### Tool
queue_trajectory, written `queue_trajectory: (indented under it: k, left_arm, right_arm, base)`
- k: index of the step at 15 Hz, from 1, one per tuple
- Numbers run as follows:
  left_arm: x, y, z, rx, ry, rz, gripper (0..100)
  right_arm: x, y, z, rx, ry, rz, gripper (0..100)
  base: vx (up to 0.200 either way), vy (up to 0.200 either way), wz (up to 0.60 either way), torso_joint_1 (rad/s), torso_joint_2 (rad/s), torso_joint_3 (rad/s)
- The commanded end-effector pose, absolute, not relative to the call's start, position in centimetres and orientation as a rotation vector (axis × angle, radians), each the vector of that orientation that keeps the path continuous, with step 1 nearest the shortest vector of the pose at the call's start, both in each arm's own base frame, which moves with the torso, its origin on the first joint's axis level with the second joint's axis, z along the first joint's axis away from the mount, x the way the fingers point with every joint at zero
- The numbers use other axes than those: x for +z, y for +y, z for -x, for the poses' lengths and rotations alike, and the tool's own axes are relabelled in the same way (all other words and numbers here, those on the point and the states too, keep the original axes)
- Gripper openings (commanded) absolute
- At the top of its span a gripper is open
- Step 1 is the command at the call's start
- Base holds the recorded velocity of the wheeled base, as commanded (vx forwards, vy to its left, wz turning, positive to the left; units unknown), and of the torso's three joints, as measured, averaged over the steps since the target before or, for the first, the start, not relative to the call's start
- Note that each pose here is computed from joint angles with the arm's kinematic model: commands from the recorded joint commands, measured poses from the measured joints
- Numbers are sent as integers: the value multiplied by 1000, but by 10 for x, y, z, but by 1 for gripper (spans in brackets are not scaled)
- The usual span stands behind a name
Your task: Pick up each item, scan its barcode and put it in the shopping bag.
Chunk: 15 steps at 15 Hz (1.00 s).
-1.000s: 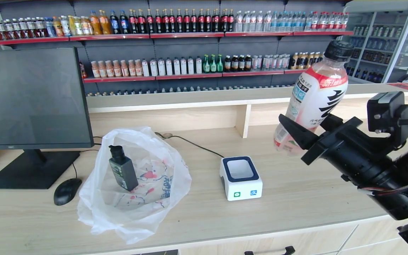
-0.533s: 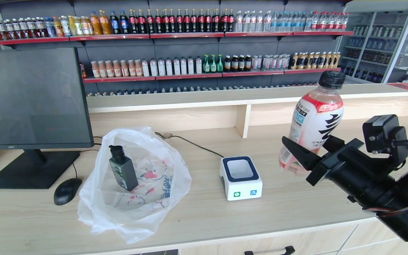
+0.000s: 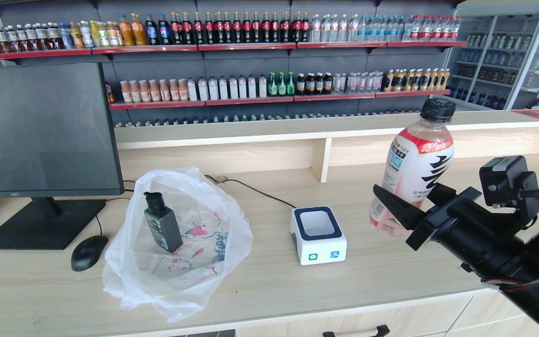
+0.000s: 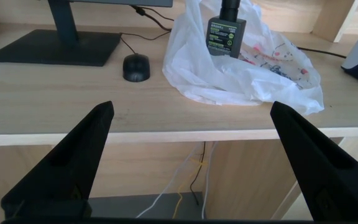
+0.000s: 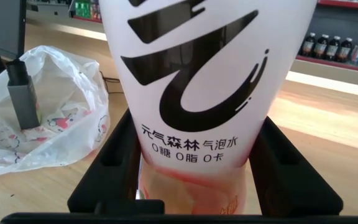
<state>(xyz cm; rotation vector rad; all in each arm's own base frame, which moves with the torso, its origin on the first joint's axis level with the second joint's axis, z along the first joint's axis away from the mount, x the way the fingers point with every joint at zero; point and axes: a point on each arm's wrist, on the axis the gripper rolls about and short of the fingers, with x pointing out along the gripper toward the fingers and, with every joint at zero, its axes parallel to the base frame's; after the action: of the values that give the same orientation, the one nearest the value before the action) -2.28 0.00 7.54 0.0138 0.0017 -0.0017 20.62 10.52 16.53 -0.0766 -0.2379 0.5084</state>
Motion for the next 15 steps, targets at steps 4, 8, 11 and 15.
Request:
queue_trajectory:
  k: [4, 8, 11, 15]
  left_arm:
    - [75, 0, 23, 2, 2, -12, 100]
    - [75, 0, 23, 2, 2, -12, 100]
    - [75, 0, 23, 0, 2, -12, 100]
    - [75, 0, 23, -2, 2, -14, 100]
  right_arm:
    - [162, 106, -208, 512, -223, 80, 0]
    - [161, 107, -210, 510, -223, 80, 0]
    - [162, 107, -210, 510, -224, 78, 0]
    - [161, 108, -211, 511, -223, 78, 0]
  base:
    - [0, 100, 0, 1, 2, 0]
    - [0, 200, 0, -1, 1, 5]
    - [0, 200, 0, 4, 4, 1]
    - [0, 150, 0, -1, 3, 2]
